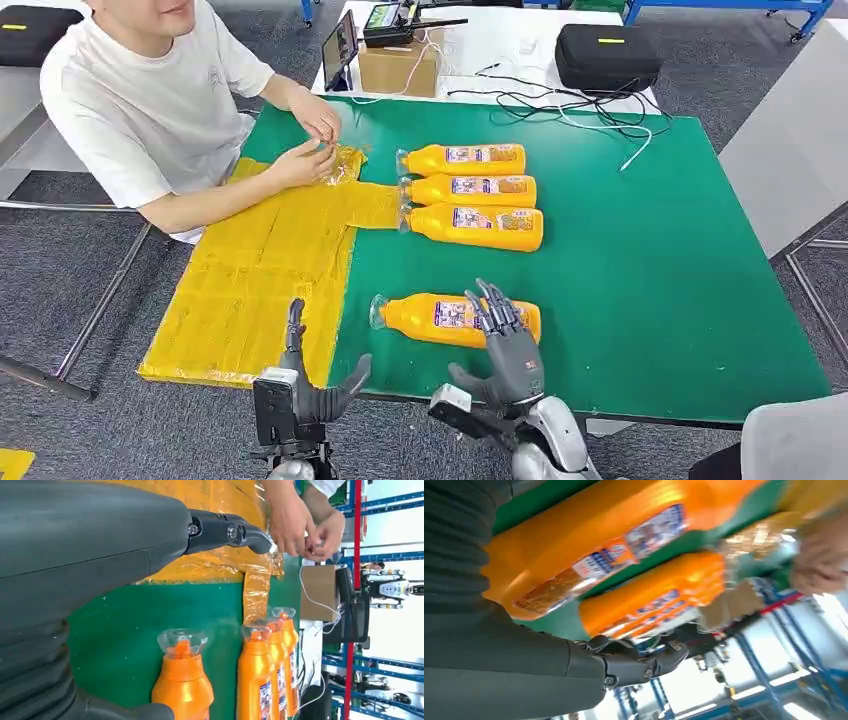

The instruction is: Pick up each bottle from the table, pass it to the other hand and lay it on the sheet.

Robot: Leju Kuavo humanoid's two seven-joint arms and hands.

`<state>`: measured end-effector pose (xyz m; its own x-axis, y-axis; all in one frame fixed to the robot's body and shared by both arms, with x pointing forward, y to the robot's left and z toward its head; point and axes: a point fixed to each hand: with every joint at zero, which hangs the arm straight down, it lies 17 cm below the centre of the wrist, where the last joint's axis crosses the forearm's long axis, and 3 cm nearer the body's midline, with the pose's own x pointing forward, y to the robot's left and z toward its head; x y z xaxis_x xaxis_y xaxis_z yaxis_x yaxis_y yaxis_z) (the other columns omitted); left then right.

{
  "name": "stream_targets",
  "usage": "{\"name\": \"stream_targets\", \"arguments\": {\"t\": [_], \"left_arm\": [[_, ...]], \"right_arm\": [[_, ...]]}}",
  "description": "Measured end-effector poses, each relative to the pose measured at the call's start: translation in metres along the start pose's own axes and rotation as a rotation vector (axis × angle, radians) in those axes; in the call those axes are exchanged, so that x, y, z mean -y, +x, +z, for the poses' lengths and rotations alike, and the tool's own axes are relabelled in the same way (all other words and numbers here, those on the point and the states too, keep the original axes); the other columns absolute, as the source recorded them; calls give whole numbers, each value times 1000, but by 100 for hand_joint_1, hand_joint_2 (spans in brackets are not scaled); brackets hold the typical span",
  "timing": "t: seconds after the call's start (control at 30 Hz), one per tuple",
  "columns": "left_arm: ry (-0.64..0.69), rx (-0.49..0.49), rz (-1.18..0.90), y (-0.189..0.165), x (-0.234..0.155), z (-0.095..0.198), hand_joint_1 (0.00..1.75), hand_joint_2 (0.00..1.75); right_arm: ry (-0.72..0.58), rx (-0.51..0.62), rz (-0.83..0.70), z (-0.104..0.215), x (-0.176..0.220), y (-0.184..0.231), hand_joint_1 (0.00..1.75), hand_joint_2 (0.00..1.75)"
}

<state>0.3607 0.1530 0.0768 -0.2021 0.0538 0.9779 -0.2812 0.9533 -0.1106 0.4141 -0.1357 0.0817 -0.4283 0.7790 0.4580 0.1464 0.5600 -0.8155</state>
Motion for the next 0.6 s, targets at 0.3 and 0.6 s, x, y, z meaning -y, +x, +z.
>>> {"name": "stream_targets", "arguments": {"t": [0.3, 0.6], "left_arm": [[35, 8, -17, 3, -11, 1, 0, 175], [42, 22, -37, 9, -20, 3, 0, 175]], "right_arm": [[33, -56, 212, -20, 8, -38, 0, 175], [193, -225, 295, -22, -13, -78, 0, 175]]}}
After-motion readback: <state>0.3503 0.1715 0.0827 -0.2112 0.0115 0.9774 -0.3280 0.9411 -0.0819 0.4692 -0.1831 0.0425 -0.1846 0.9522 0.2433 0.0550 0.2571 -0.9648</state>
